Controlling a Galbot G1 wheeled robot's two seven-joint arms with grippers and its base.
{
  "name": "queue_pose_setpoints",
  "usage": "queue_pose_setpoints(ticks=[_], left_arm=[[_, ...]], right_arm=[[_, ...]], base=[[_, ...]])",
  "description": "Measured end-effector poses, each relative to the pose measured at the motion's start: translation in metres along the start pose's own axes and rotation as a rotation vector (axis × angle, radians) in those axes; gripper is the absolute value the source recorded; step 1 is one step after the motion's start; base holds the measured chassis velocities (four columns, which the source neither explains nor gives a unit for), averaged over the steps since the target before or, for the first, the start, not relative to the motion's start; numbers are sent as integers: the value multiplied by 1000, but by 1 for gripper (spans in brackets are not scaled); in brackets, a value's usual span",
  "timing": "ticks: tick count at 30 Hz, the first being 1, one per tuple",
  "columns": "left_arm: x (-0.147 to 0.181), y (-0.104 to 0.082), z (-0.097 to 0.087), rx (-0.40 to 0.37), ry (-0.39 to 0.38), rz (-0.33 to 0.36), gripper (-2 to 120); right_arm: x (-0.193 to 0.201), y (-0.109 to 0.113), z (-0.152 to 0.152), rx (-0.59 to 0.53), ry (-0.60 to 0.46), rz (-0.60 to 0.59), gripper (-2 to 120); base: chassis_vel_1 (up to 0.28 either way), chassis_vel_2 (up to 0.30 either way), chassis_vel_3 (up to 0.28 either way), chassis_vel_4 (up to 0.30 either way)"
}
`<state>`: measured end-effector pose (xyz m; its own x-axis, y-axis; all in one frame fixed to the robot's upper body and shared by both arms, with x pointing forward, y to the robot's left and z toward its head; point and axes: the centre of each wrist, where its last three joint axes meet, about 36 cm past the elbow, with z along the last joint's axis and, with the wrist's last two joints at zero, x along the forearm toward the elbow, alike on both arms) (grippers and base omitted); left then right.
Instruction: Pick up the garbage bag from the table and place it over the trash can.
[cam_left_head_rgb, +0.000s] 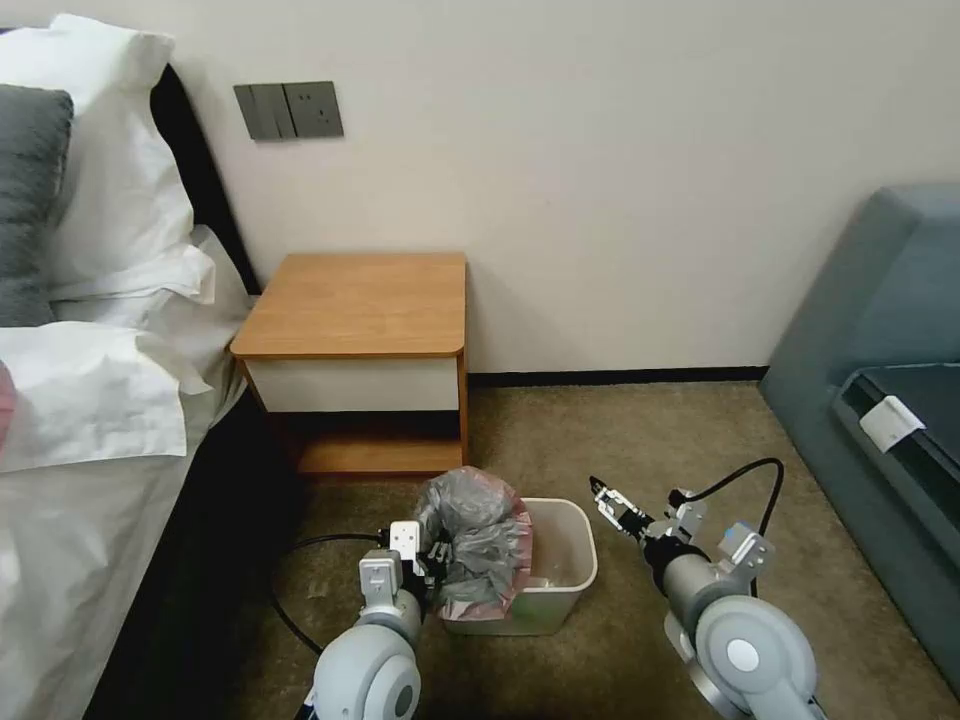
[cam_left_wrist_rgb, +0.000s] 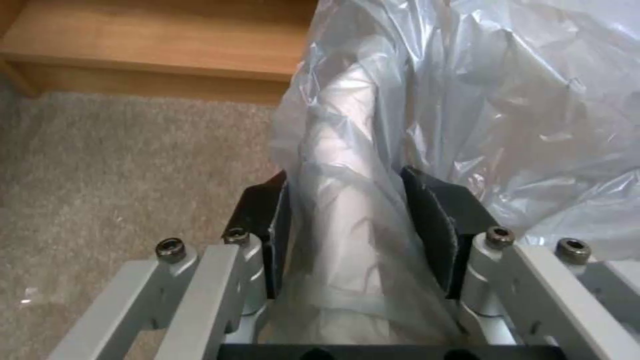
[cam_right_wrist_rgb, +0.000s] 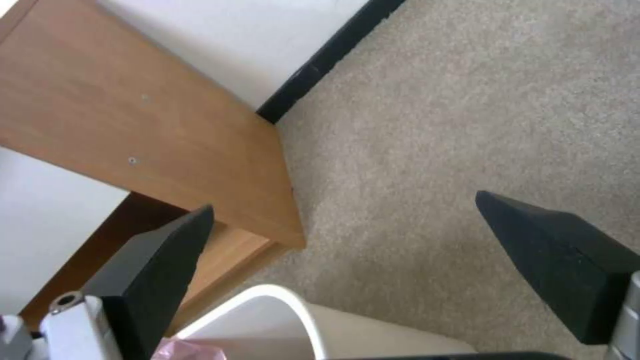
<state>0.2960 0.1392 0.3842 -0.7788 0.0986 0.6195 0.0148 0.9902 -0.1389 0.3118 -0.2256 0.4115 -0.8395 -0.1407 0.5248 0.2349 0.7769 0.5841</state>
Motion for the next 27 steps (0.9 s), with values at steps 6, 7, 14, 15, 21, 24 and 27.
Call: queue_pose_setpoints(ticks=[6, 7, 14, 15, 21, 24, 27], left_arm=[[-1, 0, -1, 9, 22, -4, 34], [-1, 0, -1, 8, 25, -6, 31], [-1, 0, -1, 18, 26, -17, 9], [-1, 0, 0, 26, 22, -19, 7], [2, 2, 9, 85, -66, -3, 6], [3, 5, 14, 101, -146, 11, 6], [5, 7, 19, 107, -214, 25, 6]], right_arm=[[0, 0, 0, 3, -2, 2, 100], [0, 0, 0, 3, -2, 2, 100], [-1, 1, 0, 8, -6, -2, 100], [0, 2, -1, 12, -10, -8, 100], [15, 19, -10, 69, -49, -102, 100], [24, 26, -16, 113, -46, -188, 100], [32, 31, -19, 188, -22, -326, 100]], base=[[0, 0, 0, 0], [0, 0, 0, 0], [0, 0, 0, 0], [0, 0, 0, 0], [0, 0, 0, 0], [0, 0, 0, 0], [0, 0, 0, 0]])
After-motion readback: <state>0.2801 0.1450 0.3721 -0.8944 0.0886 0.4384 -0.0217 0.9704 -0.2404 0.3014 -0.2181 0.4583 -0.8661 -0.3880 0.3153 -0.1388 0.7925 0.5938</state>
